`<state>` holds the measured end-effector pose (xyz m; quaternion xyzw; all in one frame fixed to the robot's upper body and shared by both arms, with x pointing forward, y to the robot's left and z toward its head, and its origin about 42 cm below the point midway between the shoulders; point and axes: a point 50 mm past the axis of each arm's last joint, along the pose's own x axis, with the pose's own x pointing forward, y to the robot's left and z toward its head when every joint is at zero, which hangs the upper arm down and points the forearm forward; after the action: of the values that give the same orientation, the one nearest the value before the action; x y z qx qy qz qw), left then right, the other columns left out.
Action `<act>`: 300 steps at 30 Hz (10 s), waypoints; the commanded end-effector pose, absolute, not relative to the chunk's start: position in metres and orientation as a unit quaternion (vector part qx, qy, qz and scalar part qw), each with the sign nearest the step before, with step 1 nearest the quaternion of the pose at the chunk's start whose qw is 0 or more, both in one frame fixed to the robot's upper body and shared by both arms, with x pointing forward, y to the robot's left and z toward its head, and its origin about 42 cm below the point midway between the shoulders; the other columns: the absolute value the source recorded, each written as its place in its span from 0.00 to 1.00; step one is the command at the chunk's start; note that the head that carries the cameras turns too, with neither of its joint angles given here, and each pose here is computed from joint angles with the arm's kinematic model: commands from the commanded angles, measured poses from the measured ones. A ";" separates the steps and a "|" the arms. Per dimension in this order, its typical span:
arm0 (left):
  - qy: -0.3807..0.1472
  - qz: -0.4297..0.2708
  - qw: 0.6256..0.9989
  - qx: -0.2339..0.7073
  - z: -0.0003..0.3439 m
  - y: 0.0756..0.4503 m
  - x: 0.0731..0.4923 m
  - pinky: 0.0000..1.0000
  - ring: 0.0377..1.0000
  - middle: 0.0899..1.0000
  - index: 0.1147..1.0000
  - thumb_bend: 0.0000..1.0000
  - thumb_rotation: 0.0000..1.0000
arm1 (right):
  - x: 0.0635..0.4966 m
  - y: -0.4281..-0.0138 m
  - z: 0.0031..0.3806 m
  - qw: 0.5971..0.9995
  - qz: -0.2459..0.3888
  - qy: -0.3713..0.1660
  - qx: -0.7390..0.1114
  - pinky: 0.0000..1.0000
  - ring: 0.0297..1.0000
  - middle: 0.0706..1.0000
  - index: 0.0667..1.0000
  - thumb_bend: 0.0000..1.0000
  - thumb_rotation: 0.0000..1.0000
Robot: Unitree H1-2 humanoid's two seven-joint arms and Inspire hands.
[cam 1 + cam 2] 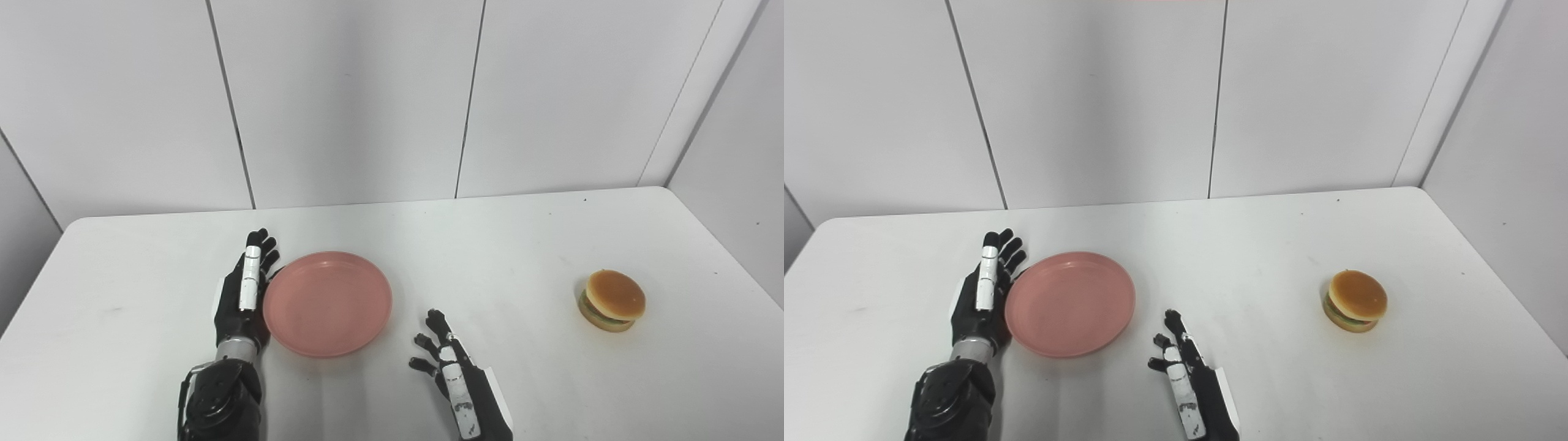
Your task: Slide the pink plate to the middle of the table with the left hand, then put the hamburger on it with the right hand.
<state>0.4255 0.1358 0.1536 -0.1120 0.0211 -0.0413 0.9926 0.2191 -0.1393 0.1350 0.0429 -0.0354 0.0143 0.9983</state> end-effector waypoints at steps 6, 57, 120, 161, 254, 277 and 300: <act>0.053 -0.036 0.992 -0.110 0.141 0.138 0.428 0.81 0.92 0.91 0.84 0.83 0.83 | 0.181 -0.145 0.119 0.998 -0.020 -0.038 0.050 0.82 0.89 0.96 0.99 0.74 1.00; 0.048 -0.027 0.987 -0.154 0.144 0.150 0.442 0.81 0.89 0.84 0.80 0.82 0.77 | 0.322 -0.337 0.244 0.732 -0.194 -0.182 -0.628 0.98 0.88 0.81 0.71 0.73 0.99; 0.055 -0.030 0.986 -0.156 0.150 0.157 0.446 0.79 0.89 0.85 0.79 0.82 0.76 | 0.364 -0.401 0.134 0.758 -0.157 0.052 -0.631 0.48 0.54 0.59 0.58 0.70 0.51; 0.050 -0.053 0.986 -0.151 0.147 0.124 0.445 0.80 0.90 0.87 0.84 0.81 0.79 | 0.392 -0.277 0.276 0.775 -0.121 -0.291 -0.547 0.26 0.31 0.38 0.48 0.52 0.00; 0.060 -0.066 0.986 -0.142 0.123 0.072 0.452 0.73 0.86 0.83 0.72 0.79 0.80 | 0.438 -0.137 0.200 0.812 0.092 -0.325 -0.476 0.67 0.75 0.77 0.81 0.61 0.80; 0.047 -0.052 0.988 -0.136 0.124 0.086 0.449 0.82 0.88 0.84 0.90 0.80 0.80 | 0.453 -0.170 0.196 0.979 -0.064 -0.160 -0.107 0.85 0.85 0.82 0.83 0.52 0.92; -0.067 0.010 0.997 -0.021 0.130 0.090 0.443 1.00 1.00 1.00 1.00 0.71 0.86 | 0.458 -0.192 0.167 0.991 -0.062 -0.097 -0.072 0.88 0.90 0.90 0.87 0.70 1.00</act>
<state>0.4427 0.0835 0.1328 -0.0349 -0.0564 0.0057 0.9978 0.4509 -0.1947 0.1502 -0.0808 -0.0595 -0.0672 0.9927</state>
